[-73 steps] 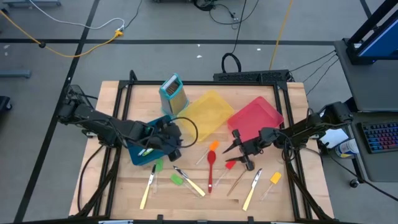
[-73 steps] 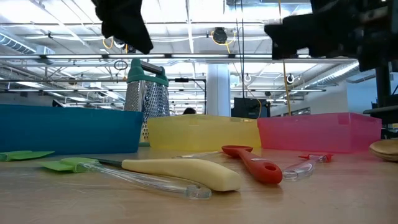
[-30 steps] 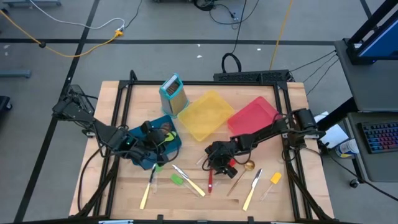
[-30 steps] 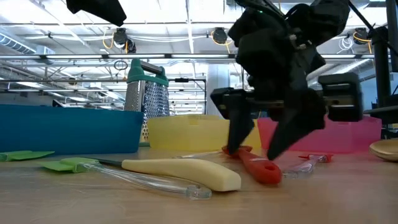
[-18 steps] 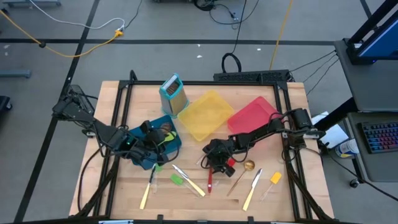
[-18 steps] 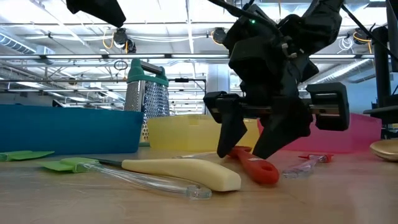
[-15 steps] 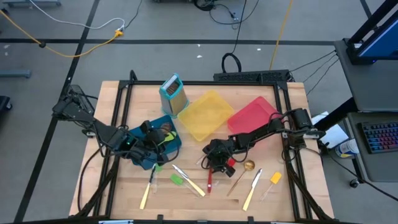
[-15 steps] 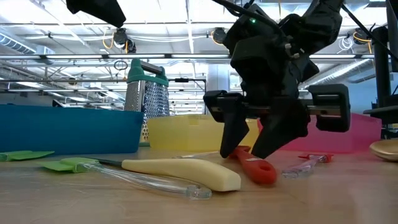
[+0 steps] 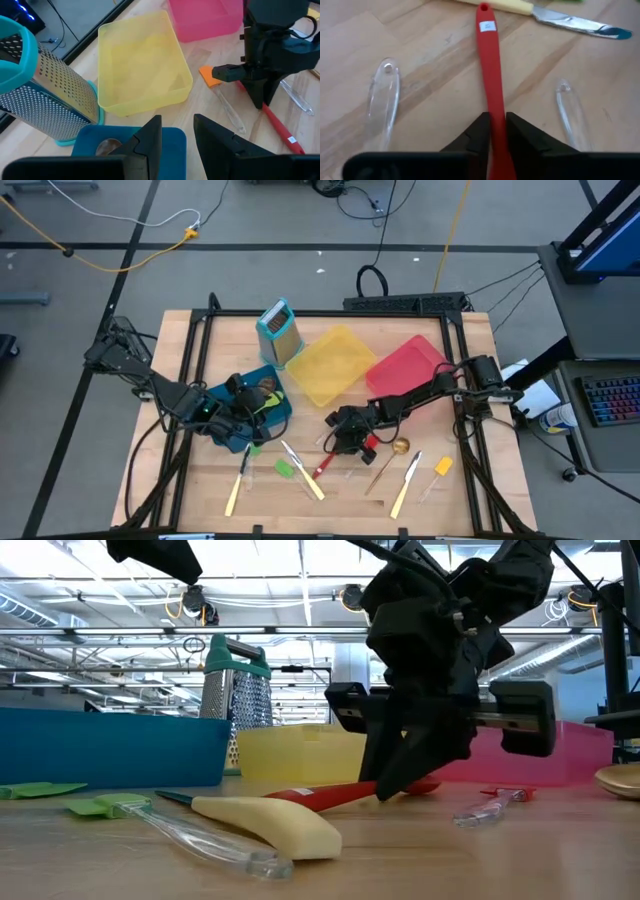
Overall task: Pick & Place Kitchen Items
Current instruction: Put the red serving spoon into the blue bin
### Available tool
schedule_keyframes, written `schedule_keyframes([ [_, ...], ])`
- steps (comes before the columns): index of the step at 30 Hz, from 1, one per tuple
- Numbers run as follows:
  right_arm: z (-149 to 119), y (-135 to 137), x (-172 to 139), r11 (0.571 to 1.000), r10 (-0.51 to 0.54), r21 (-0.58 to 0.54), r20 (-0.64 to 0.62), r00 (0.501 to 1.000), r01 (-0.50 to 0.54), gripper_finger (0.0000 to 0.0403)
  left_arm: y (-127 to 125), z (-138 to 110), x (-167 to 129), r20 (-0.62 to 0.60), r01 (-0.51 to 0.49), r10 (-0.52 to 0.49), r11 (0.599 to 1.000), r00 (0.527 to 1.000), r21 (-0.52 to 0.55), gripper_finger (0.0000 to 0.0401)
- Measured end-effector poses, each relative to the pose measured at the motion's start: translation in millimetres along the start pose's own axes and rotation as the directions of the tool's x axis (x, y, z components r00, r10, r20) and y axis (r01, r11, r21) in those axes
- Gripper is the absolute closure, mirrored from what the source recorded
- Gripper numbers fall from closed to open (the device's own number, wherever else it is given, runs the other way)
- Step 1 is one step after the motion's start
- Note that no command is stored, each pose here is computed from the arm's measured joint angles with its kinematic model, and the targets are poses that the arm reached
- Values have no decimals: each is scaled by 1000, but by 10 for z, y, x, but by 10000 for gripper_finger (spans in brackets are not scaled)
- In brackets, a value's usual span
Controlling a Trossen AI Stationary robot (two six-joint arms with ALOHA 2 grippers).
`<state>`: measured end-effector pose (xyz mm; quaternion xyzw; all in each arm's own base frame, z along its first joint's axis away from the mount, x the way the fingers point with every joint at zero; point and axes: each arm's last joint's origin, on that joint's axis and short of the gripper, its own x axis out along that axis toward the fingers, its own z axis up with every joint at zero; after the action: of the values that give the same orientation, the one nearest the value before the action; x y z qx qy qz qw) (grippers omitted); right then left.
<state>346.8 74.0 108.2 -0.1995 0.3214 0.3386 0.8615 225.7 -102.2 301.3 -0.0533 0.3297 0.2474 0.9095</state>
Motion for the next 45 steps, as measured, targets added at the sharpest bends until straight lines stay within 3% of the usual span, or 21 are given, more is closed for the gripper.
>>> schedule_keyframes([
  [5,3,2,1,1000,8,-1,7,1000,-8,295,0,0,0,0,0,0,1000,1000,0,281],
  [8,-12,-12,-6,1000,11,6,4,1000,-11,290,0,0,0,0,0,0,1000,1000,0,281],
  [16,-24,-25,-14,1000,13,1,2,1000,-13,379,0,0,0,0,0,0,1000,1000,-2,281],
  [24,-19,-68,-40,1000,-21,-1,10,1000,21,373,-21,-12,30,4,-19,19,1000,1000,4,281],
  [32,123,-128,-234,982,-185,-35,-14,983,184,374,-132,-77,183,-5,-75,75,997,997,7,281],
  [39,254,-197,-427,918,-395,-51,-43,918,393,369,-224,-139,446,-44,-139,141,989,989,38,281],
  [42,258,-244,-456,891,-454,-4,-48,890,454,370,-250,-117,581,-50,-143,144,989,988,33,281],
  [45,245,-284,-471,881,-464,83,-42,885,466,368,-286,-77,726,-53,-115,120,989,991,93,281],
])
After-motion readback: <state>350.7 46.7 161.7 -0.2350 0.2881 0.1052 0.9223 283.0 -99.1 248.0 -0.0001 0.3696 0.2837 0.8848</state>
